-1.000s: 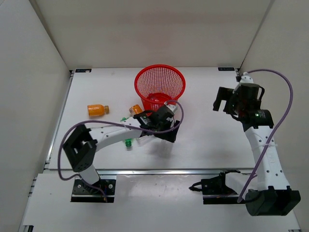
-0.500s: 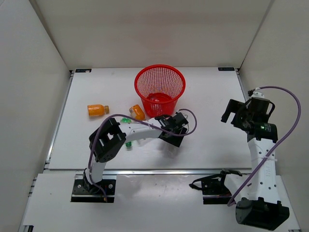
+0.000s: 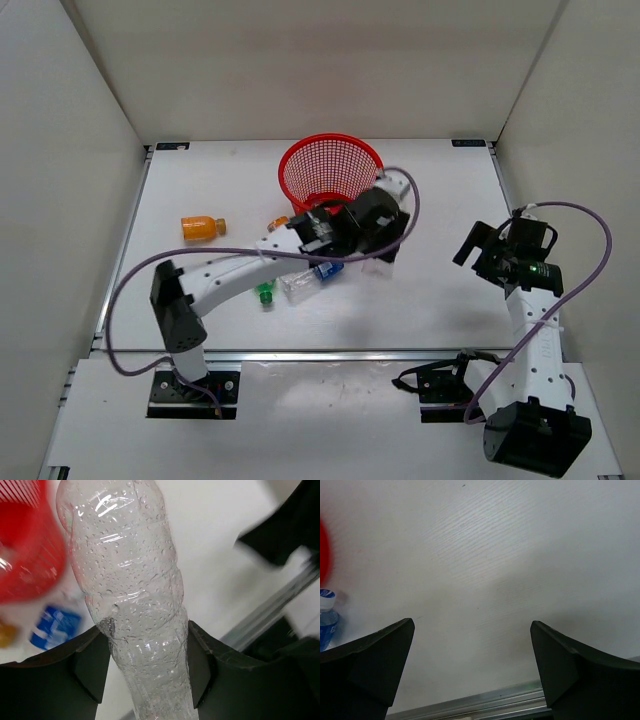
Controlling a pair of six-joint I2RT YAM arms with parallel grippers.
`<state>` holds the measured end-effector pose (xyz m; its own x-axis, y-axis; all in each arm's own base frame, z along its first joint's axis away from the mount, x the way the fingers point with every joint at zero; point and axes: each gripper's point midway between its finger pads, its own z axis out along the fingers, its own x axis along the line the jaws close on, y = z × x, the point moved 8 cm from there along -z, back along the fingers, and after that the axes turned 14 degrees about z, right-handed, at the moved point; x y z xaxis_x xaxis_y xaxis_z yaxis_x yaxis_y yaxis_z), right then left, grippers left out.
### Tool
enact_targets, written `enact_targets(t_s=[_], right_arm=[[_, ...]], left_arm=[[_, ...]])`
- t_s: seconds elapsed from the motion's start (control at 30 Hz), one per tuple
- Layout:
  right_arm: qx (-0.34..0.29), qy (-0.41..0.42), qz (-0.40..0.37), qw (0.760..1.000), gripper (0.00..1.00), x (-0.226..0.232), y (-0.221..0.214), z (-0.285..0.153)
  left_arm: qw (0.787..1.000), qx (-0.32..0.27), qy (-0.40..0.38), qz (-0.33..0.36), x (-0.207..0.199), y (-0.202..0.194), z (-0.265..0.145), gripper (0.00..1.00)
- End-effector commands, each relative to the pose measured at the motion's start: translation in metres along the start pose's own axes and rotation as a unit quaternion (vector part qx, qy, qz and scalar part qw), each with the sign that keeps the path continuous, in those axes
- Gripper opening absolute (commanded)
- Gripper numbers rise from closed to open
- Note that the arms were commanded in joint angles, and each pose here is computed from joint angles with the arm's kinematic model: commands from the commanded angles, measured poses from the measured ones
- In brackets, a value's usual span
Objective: Put the plastic bottles in the bin
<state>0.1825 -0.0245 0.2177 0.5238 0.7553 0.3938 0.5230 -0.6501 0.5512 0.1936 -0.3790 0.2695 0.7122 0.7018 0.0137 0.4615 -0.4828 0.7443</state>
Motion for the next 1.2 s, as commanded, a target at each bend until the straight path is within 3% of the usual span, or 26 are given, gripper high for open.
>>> enact_targets(t_s=[0.0, 0.17, 0.23, 0.27, 0.4, 0.57, 0.7, 0.9, 1.03, 1.17], right_arm=[[-0.01, 0.021, 0.019, 1.0, 0.99, 0.006, 0.003, 0.003], [0.013, 0.065, -0.027, 0.997, 0.99, 0.02, -0.009, 0.005], [0.017, 0.077, -0.056, 0.995, 0.99, 0.027, -0.016, 0.006], [0.014, 0.082, -0.073, 0.994, 0.99, 0.034, -0.021, 0.005], [0.011, 0.091, -0.122, 0.988, 0.99, 0.045, -0.034, 0.001], [0.034, 0.129, -0.146, 0.98, 1.0, 0.053, -0.052, 0.001], [0.072, 0.157, -0.159, 0.972, 0.99, 0.063, -0.071, 0.005], [0.094, 0.146, -0.16, 0.972, 0.99, 0.1, -0.097, 0.007], [0.1, 0.175, -0.1, 0.974, 0.99, 0.13, -0.118, 0.011], [0.096, 0.21, -0.043, 0.972, 0.99, 0.159, -0.139, 0.011]], left_arm=[[0.986, -0.151, 0.064, -0.037, 0.044, 0.072, -0.078, 0.48], [0.949, -0.256, 0.155, -0.105, 0.12, 0.111, -0.079, 0.49], [0.939, -0.267, 0.179, -0.127, 0.143, 0.117, -0.065, 0.52], [0.933, -0.279, 0.182, -0.136, 0.157, 0.122, -0.063, 0.58], [0.927, -0.251, 0.227, -0.165, 0.189, 0.118, -0.03, 0.63], [0.926, -0.23, 0.248, -0.165, 0.194, 0.111, -0.007, 0.86], [0.928, -0.219, 0.253, -0.162, 0.197, 0.11, -0.014, 0.99], [0.929, -0.229, 0.253, -0.14, 0.175, 0.102, -0.062, 0.99], [0.931, -0.192, 0.268, -0.155, 0.175, 0.057, -0.102, 0.99], [0.932, -0.101, 0.286, -0.201, 0.185, -0.033, -0.12, 0.99]])
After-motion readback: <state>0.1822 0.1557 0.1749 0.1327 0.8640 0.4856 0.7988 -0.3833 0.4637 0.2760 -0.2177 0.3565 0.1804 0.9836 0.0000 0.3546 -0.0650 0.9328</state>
